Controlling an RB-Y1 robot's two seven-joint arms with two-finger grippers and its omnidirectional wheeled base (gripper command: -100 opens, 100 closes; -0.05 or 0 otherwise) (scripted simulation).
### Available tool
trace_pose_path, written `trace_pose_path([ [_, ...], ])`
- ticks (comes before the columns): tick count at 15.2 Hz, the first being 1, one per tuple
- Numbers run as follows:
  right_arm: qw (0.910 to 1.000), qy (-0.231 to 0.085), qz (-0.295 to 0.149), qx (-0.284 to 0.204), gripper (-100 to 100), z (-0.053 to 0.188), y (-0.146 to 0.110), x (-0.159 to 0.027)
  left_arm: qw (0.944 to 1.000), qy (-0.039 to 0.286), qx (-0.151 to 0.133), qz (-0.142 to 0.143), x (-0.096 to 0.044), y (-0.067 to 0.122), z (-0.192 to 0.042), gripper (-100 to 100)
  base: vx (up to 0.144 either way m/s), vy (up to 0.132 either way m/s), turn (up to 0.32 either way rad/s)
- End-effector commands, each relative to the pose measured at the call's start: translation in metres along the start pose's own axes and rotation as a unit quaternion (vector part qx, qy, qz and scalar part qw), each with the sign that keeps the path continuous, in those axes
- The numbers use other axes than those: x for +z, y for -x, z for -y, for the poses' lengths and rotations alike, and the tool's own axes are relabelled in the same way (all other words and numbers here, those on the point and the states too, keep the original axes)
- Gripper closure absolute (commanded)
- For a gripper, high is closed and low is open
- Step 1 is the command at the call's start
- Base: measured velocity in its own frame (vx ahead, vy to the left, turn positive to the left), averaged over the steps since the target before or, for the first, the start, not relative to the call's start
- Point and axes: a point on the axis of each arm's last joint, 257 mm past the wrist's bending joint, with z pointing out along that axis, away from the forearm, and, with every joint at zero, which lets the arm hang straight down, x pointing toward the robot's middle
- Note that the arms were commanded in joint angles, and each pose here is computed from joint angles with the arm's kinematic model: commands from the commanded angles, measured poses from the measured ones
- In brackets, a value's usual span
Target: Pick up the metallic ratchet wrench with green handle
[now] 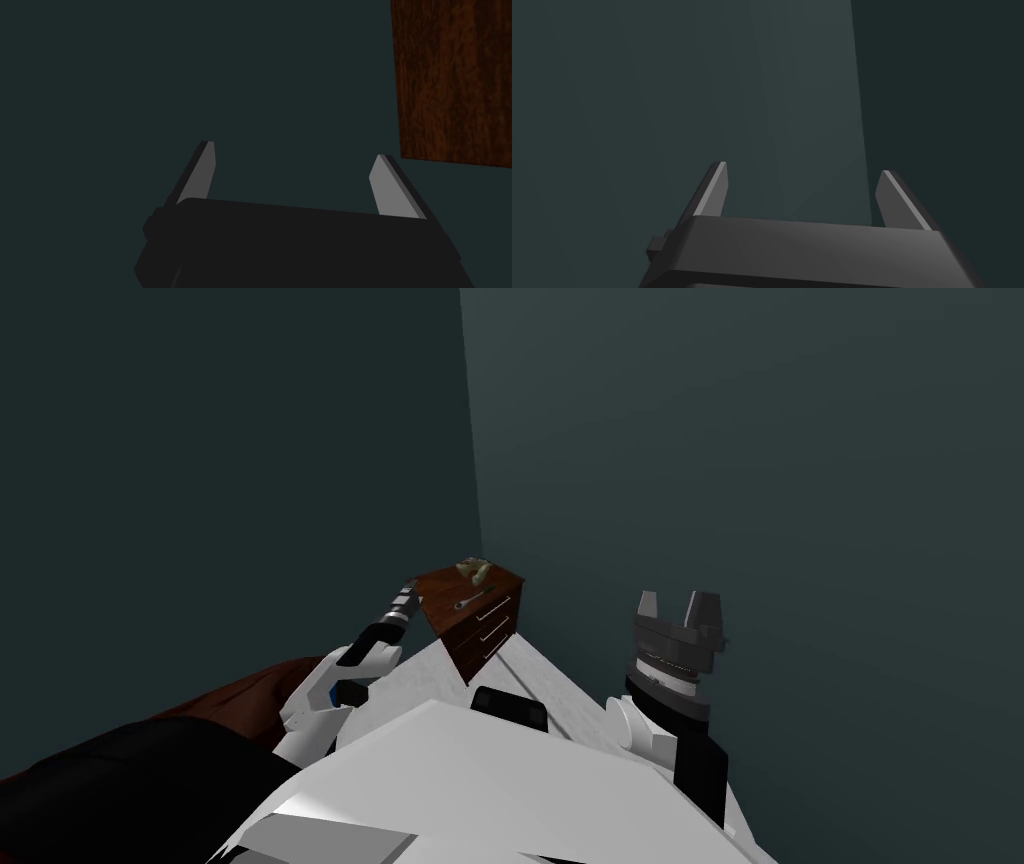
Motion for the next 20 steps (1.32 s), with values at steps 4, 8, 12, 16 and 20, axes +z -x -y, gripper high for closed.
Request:
trace_pose_path([
  [4, 1.0000, 0.000, 0.000, 0.000, 0, 0.000, 0.000, 0.000, 0.9981, 0.053, -0.010, 0.030, 0.000, 0.034, -0.025, -100, 0.032, -0.069, -0.073],
  [8, 1.0000, 0.000, 0.000, 0.000, 0, 0.000, 0.000, 0.000, 0.9948, 0.087, -0.017, 0.050, -0.001, 0.055, -0.040, -100, 0.027, -0.065, -0.076],
  [12, 1.0000, 0.000, 0.000, 0.000, 0, 0.000, 0.000, 0.000, 0.9900, 0.119, -0.027, 0.071, -0.004, 0.076, -0.055, -100, 0.035, -0.070, -0.072],
  [16, 1.0000, 0.000, 0.000, 0.000, 0, 0.000, 0.000, 0.000, 0.9829, 0.154, -0.038, 0.093, -0.010, 0.097, -0.071, -100, 0.038, -0.063, -0.085],
  [20, 1.0000, 0.000, 0.000, 0.000, 0, 0.000, 0.000, 0.000, 0.9740, 0.188, -0.051, 0.115, -0.017, 0.118, -0.086, -100, 0.044, -0.062, -0.078],
])
